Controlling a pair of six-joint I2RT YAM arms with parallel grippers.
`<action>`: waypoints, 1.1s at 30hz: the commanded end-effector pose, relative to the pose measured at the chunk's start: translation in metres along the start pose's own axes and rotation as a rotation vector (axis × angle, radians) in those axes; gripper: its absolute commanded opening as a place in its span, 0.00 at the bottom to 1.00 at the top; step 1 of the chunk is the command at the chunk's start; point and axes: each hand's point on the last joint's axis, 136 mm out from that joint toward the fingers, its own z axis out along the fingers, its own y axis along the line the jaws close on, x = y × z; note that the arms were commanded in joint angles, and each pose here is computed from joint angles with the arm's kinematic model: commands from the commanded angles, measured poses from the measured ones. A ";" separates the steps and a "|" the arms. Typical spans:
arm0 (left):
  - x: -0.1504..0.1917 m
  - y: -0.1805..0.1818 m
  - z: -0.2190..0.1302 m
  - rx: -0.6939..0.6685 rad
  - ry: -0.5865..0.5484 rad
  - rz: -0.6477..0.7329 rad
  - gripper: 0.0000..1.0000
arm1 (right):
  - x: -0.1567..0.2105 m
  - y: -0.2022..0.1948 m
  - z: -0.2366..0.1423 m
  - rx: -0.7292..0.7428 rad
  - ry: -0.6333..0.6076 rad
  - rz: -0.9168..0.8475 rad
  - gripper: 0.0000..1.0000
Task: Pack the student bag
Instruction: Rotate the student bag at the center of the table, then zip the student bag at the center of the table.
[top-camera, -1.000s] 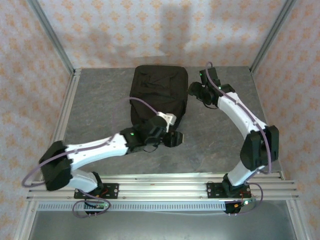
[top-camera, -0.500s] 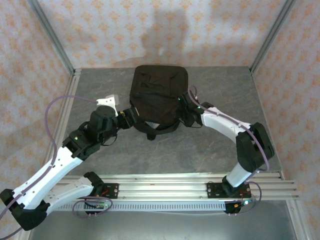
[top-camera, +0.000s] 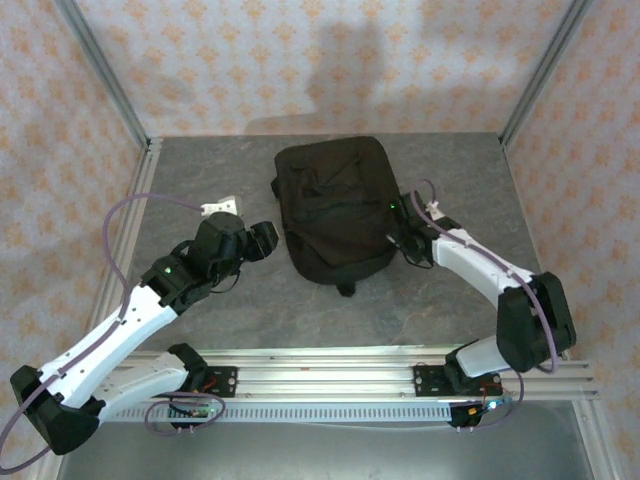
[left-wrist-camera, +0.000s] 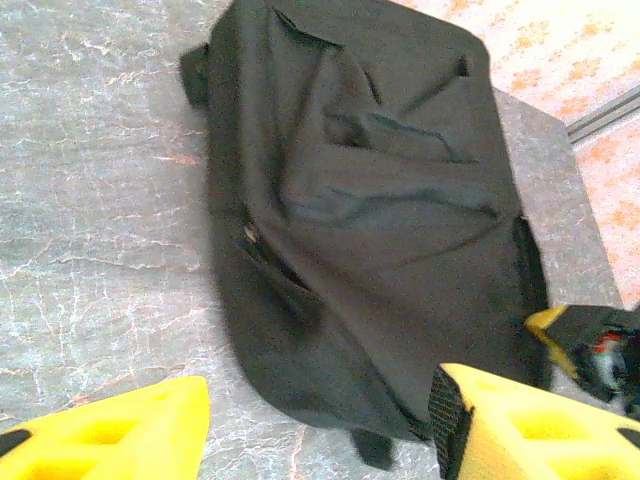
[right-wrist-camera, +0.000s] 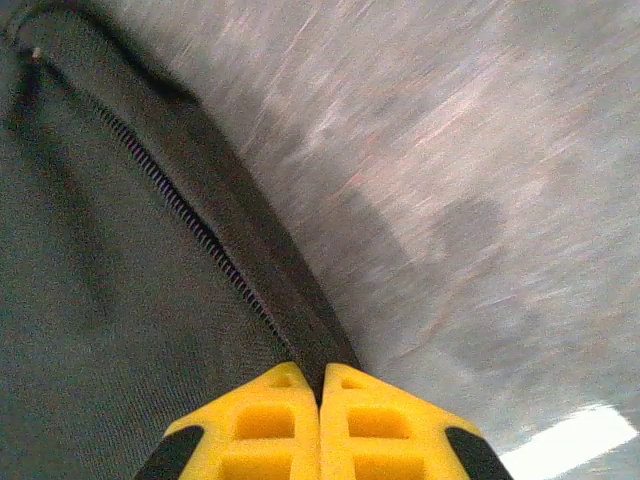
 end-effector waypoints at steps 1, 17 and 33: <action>-0.002 0.006 0.006 -0.023 -0.022 -0.028 0.61 | -0.034 -0.049 -0.022 0.206 -0.147 -0.091 0.09; 0.015 0.049 0.064 -0.133 0.085 -0.299 0.59 | 0.057 0.120 -0.100 -0.233 0.018 -1.023 0.46; 0.037 0.017 0.147 -0.013 0.254 -0.341 0.62 | 0.093 0.133 -0.051 -0.123 0.063 -0.996 0.52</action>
